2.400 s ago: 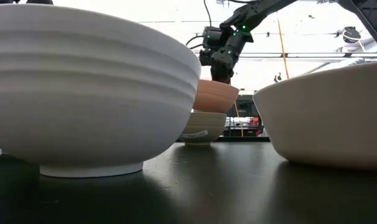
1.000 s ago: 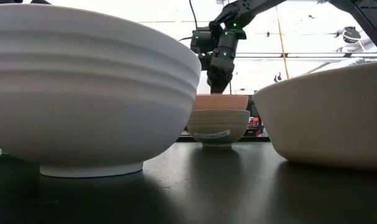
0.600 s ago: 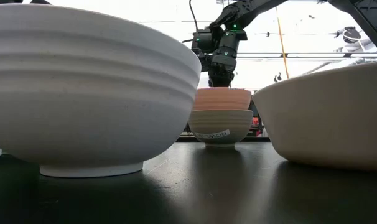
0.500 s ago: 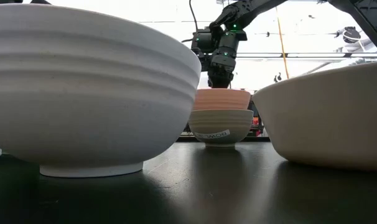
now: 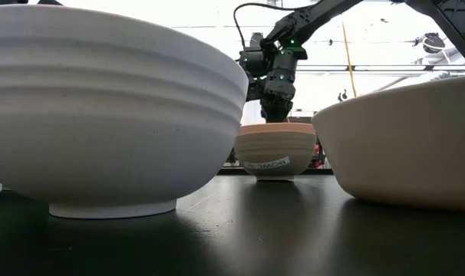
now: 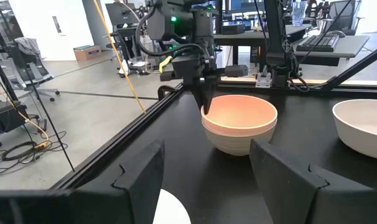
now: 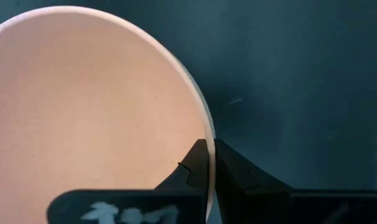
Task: Nest bowls inside each other
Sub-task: Stack the light orange bowl on top of the light brown bowl
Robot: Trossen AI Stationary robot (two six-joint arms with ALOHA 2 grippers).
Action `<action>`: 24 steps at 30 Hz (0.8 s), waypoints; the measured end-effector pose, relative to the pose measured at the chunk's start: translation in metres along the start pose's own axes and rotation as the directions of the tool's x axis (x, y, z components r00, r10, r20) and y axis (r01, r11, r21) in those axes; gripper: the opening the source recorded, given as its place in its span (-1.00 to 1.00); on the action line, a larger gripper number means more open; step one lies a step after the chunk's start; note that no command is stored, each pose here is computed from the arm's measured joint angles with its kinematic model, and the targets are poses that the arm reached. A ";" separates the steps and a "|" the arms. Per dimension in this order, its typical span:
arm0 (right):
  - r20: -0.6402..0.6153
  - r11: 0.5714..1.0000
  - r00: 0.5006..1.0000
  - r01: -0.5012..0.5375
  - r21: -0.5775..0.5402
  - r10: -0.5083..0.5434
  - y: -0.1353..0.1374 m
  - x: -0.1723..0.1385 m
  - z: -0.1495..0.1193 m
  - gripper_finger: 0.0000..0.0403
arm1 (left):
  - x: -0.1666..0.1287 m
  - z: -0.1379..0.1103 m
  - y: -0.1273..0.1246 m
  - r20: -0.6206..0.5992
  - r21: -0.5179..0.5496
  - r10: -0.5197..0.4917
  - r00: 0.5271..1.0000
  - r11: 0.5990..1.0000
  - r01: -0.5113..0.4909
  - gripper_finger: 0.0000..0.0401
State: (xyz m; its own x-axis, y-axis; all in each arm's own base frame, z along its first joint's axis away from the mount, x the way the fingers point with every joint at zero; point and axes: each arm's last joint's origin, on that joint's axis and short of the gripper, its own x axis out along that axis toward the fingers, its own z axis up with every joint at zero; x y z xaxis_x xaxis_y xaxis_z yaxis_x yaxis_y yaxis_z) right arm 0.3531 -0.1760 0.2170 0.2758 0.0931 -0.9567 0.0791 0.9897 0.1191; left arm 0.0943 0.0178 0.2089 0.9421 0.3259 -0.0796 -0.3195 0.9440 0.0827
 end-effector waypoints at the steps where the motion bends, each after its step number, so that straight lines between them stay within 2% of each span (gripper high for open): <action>1: 0.004 1.000 1.000 0.002 -0.001 -0.002 0.000 0.001 0.000 -1.00 | 0.000 0.000 0.000 0.001 -0.001 0.000 1.000 1.000 0.000 0.19; 12: 0.001 1.000 1.000 -0.002 0.006 0.002 0.000 0.005 -0.003 -0.95 | 0.000 0.000 0.000 -0.001 -0.002 0.000 1.000 1.000 0.000 0.19; 17: 0.000 1.000 1.000 -0.004 -0.012 0.004 0.005 0.002 -0.003 -0.69 | 0.000 -0.001 0.000 -0.008 -0.003 0.000 1.000 1.000 0.000 0.19; 24: 0.091 0.999 0.996 0.023 -0.049 -0.018 0.016 -0.013 0.006 -0.29 | 0.000 -0.002 0.000 -0.023 0.000 -0.002 1.000 1.000 0.002 0.19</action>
State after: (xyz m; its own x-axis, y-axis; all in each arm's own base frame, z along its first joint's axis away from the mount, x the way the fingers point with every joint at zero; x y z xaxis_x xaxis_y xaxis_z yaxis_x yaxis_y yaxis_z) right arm 0.3561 -0.1619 0.2328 0.3602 0.0646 -0.9307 0.0380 0.9958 0.0839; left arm 0.0941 0.0178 0.2067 0.9400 0.3255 -0.1022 -0.3181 0.9445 0.0826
